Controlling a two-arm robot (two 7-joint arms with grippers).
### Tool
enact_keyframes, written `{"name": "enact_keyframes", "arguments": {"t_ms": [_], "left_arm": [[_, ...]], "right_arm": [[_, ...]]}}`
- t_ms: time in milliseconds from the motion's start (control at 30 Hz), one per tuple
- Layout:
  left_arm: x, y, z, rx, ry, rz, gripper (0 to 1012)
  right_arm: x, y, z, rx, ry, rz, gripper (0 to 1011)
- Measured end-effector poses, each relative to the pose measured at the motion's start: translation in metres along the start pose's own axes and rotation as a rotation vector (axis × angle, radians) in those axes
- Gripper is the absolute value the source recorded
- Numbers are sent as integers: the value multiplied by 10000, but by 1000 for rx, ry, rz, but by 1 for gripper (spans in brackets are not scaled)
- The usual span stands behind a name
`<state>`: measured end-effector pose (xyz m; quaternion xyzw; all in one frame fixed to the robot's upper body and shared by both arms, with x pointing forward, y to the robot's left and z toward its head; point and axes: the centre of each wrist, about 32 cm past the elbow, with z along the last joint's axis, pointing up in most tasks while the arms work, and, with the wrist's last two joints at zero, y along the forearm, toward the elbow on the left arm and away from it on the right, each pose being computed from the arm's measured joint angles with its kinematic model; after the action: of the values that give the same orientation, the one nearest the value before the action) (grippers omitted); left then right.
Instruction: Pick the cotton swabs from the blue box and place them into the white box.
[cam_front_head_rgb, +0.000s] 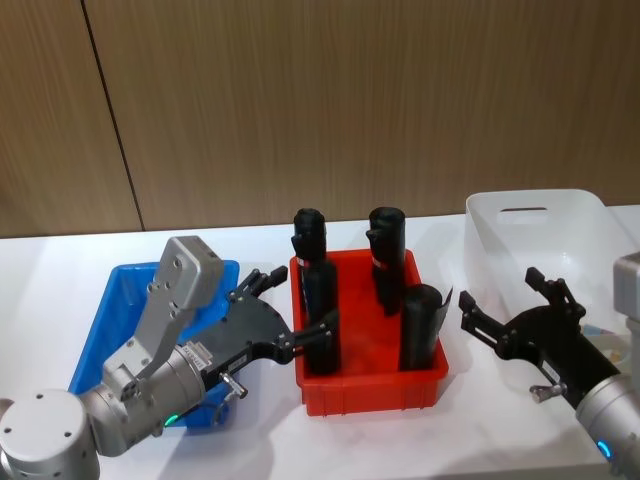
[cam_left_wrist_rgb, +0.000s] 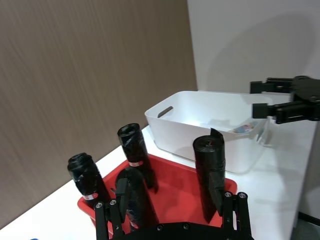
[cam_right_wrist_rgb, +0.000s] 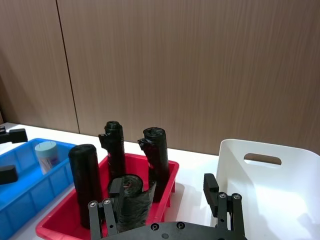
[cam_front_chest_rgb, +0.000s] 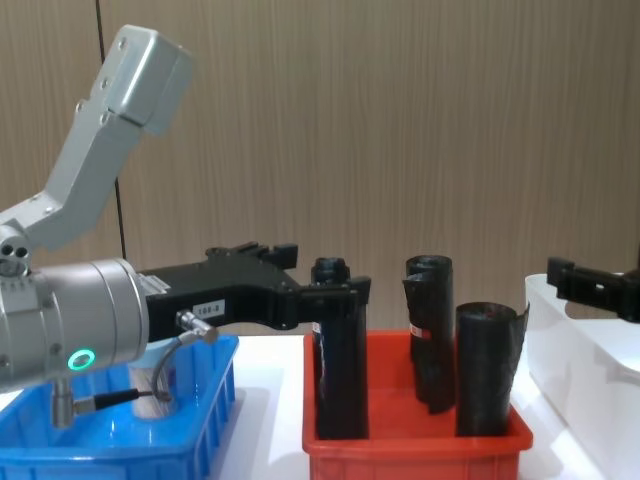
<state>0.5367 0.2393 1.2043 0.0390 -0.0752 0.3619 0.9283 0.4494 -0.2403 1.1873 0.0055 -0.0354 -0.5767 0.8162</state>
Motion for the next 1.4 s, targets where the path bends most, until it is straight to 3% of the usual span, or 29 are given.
{"name": "enact_keyframes", "arguments": {"t_ms": [200,1067,1400], "left_arm": [[-109,-5,13,1,-16,67,1004],[-510,-4,84,-16,-76,326,1004],[-599,1,103,-23,-88,383,1004]], "right_arm": [[-50,-43,17,10,9,-1,1002],[-50,-46,20,11,9,-1,1001],[-49,-46,20,11,8,0,1002]]}}
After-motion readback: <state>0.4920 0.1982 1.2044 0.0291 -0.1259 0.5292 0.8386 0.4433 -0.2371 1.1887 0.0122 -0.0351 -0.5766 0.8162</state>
